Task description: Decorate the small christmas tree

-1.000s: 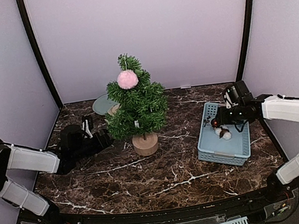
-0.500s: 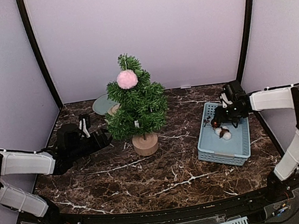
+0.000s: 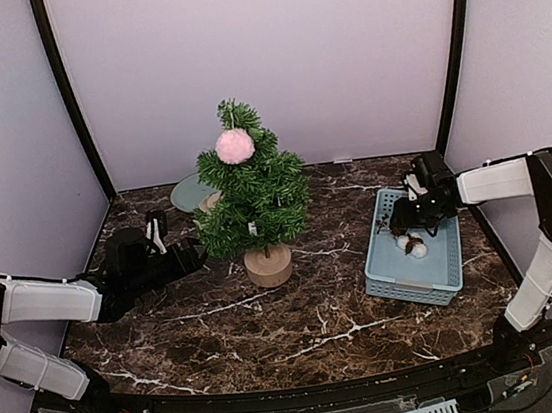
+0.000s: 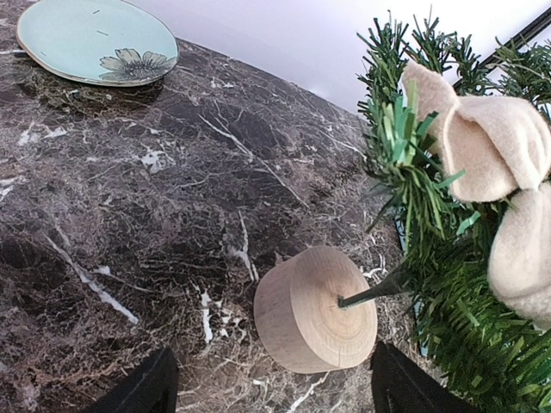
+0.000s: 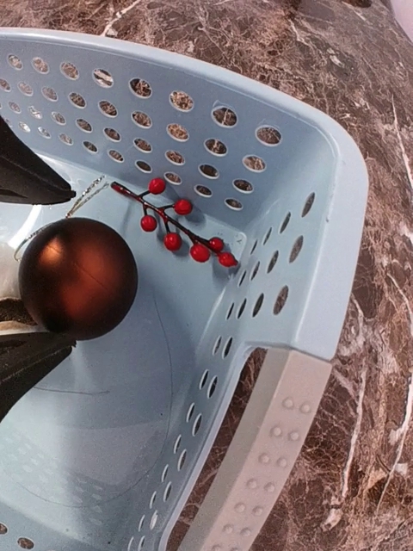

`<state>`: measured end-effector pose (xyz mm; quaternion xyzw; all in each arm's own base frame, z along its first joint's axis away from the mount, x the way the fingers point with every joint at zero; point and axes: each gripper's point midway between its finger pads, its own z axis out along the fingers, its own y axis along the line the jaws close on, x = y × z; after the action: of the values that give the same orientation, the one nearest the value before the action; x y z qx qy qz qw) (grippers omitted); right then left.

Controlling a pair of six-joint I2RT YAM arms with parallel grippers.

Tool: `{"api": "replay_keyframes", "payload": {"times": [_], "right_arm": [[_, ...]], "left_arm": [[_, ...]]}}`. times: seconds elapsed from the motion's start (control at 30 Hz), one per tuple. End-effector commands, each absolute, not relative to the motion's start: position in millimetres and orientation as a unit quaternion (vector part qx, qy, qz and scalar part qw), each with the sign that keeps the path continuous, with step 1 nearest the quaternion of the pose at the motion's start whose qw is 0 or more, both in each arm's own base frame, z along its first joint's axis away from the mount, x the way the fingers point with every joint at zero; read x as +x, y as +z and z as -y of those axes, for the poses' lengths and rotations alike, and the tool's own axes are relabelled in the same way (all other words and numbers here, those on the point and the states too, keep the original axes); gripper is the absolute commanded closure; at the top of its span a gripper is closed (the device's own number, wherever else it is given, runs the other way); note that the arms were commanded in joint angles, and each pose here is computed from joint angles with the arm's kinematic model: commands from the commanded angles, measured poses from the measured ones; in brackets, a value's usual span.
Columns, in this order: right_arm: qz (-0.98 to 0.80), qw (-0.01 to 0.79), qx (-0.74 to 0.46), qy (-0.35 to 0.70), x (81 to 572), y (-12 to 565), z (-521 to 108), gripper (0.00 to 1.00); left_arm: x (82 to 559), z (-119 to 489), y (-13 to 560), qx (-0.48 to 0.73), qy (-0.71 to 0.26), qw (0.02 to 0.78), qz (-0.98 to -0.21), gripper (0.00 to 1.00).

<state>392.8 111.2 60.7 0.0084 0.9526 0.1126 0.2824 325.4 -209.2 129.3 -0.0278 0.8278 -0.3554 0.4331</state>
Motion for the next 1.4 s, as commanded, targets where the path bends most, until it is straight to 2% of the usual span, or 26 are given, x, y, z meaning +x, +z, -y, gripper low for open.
{"api": "replay_keyframes", "payload": {"times": [0.0, 0.5, 0.67, 0.83, 1.07, 1.37], "right_arm": [[-0.949, 0.289, 0.014, 0.124, 400.5, 55.7, -112.5, 0.49], [-0.952, 0.281, 0.017, 0.121, 405.7, 49.6, -112.5, 0.47], [-0.948, 0.289, 0.016, 0.130, 406.5, 57.8, -115.2, 0.56], [-0.939, 0.312, 0.015, 0.144, 407.4, 80.8, -118.2, 0.60], [-0.916, 0.362, 0.013, 0.176, 408.1, 133.0, -123.9, 0.60], [-0.876, 0.410, -0.021, 0.252, 382.9, 211.6, -165.6, 0.60]], "left_arm": [[329.6, 208.8, 147.6, -0.020, -0.359, 0.456, -0.814, 0.20], [329.8, 206.6, 156.1, -0.012, -0.352, 0.469, -0.810, 0.20], [330.2, 205.5, 161.6, -0.010, -0.350, 0.475, -0.807, 0.20], [328.5, 203.3, 174.8, 0.000, -0.348, 0.493, -0.798, 0.20], [321.1, 195.3, 199.9, 0.024, -0.335, 0.534, -0.776, 0.21], [289.1, 188.3, 251.9, 0.104, -0.335, 0.614, -0.707, 0.32]]}}
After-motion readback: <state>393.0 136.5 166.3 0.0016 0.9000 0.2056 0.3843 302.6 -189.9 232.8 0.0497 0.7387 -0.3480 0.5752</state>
